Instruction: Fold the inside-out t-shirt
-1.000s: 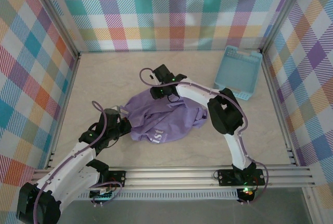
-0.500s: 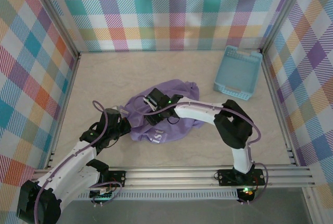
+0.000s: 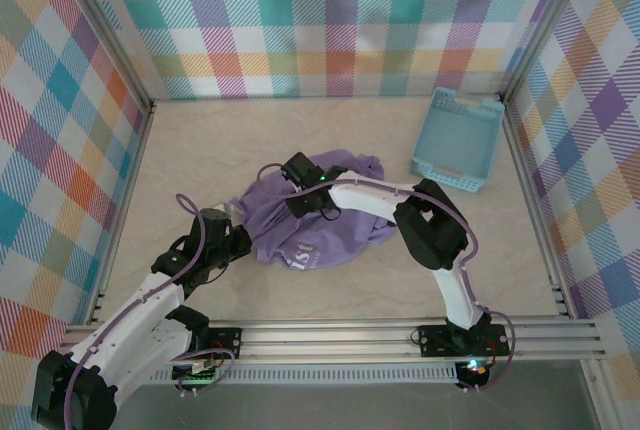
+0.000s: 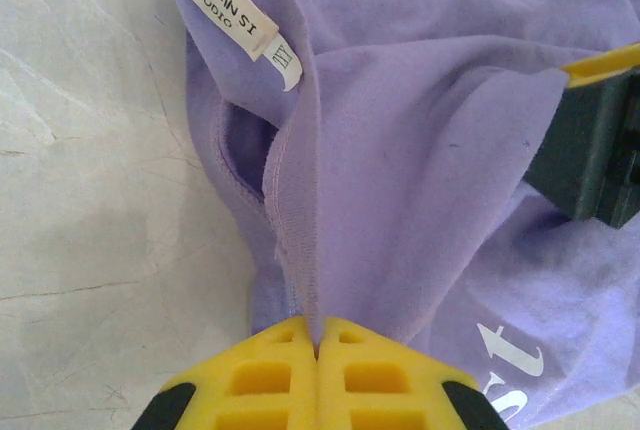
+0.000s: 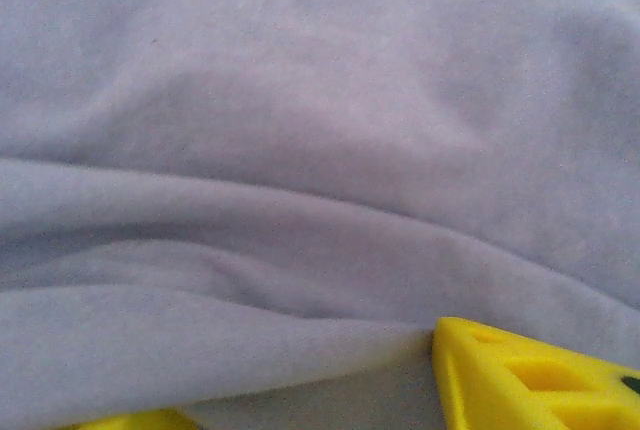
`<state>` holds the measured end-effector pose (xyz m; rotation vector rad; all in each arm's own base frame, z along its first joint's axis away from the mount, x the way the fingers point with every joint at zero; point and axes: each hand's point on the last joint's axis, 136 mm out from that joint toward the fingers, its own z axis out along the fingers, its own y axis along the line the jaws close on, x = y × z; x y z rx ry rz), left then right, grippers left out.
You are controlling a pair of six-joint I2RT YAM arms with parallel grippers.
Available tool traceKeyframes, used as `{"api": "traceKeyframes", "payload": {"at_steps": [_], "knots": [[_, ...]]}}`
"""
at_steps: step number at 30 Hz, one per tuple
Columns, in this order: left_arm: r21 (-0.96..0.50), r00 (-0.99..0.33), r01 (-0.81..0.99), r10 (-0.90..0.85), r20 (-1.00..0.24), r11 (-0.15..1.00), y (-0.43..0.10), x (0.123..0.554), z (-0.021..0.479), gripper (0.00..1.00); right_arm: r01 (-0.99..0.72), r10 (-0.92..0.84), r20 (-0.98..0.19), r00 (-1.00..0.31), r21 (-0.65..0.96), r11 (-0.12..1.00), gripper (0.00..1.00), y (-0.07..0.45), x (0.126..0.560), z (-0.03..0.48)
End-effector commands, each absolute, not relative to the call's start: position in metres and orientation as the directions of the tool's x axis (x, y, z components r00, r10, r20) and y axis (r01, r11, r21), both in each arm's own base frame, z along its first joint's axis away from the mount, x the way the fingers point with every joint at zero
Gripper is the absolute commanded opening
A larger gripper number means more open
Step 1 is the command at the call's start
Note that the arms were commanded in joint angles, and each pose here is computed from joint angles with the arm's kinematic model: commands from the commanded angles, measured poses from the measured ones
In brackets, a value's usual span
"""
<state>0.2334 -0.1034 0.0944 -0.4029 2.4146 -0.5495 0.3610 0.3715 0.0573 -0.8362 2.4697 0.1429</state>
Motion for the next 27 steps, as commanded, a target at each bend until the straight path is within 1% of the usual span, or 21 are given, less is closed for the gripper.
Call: {"api": "traceKeyframes", "payload": {"at_steps": [1,10,13,16,18,24,27], "knots": [[-0.472,-0.76,-0.158,-0.412,-0.503,0.867,-0.101,0.23,0.091,0.0,-0.556,-0.497,-0.531,-0.686,-0.057,0.829,0.62,0.37,0.375,0.066],[-0.466,-0.755,-0.163,-0.414,-0.509,0.87,-0.099,0.23,0.092,0.0,-0.557,-0.501,-0.521,-0.691,-0.059,0.829,0.63,0.361,0.385,0.065],[-0.458,-0.752,-0.168,-0.414,-0.513,0.873,-0.097,0.23,0.092,0.0,-0.539,-0.467,-0.526,-0.711,-0.018,0.842,0.6,0.357,0.391,0.067],[-0.427,-0.747,-0.198,-0.417,-0.517,0.883,-0.089,0.228,0.09,0.0,-0.566,-0.464,-0.533,-0.708,0.034,0.824,0.52,0.362,0.387,0.076],[-0.404,-0.745,-0.214,-0.416,-0.522,0.889,-0.084,0.228,0.089,0.0,-0.581,-0.464,-0.544,-0.699,0.054,0.812,0.44,0.365,0.383,0.081],[-0.365,-0.743,-0.24,-0.412,-0.528,0.9,-0.079,0.232,0.09,0.0,-0.616,-0.481,-0.543,-0.688,0.087,0.783,0.14,0.364,0.37,0.09],[-0.309,-0.739,-0.269,-0.401,-0.541,0.912,-0.07,0.238,0.092,0.0,-0.637,-0.472,-0.557,-0.683,0.138,0.759,0.05,0.364,0.356,0.101]]}}
